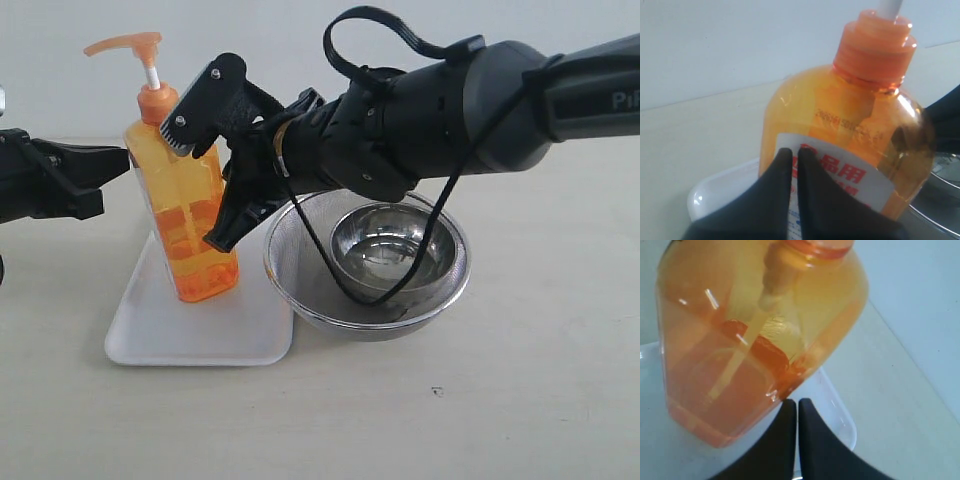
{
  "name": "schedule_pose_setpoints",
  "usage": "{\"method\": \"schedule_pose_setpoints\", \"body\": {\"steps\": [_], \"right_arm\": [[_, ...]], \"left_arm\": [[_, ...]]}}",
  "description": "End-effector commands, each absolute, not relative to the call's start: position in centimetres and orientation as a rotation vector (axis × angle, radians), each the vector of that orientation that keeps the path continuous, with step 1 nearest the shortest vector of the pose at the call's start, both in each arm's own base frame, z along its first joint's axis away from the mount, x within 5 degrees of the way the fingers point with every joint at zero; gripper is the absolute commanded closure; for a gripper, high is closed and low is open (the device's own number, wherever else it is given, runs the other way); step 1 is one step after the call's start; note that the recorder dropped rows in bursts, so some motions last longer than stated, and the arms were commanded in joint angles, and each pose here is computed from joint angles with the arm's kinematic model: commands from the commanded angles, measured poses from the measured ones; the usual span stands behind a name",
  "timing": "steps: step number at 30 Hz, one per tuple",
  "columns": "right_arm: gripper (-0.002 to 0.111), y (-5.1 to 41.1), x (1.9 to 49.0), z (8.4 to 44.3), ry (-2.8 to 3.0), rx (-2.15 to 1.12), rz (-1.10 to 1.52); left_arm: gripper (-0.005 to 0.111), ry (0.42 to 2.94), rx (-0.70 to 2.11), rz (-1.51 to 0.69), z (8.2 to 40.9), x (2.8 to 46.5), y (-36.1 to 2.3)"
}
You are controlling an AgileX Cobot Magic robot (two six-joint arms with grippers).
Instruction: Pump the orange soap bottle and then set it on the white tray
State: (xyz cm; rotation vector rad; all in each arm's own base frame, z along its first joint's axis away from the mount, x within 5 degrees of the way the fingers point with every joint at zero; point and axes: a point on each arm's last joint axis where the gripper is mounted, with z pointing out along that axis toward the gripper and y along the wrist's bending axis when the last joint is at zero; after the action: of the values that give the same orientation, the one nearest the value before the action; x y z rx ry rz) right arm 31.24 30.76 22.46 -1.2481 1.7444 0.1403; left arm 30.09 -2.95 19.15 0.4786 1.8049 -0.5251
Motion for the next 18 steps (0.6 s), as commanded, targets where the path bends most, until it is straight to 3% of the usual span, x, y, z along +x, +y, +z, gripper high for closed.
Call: {"method": "schedule_pose_setpoints", "body": {"steps": [1,18], "right_arm": [[0.108,30.87,31.23,22.55,1.742,-1.237,0.153],[0.108,30.86,31.23,22.53,1.762,-1.213,0.168]], "left_arm": [[0.102,1.789,0.484,-0.543,19.35,30.14,-3.11],[0.102,1.796,0.488,-0.549,19.29,30.09,-3.14]]}}
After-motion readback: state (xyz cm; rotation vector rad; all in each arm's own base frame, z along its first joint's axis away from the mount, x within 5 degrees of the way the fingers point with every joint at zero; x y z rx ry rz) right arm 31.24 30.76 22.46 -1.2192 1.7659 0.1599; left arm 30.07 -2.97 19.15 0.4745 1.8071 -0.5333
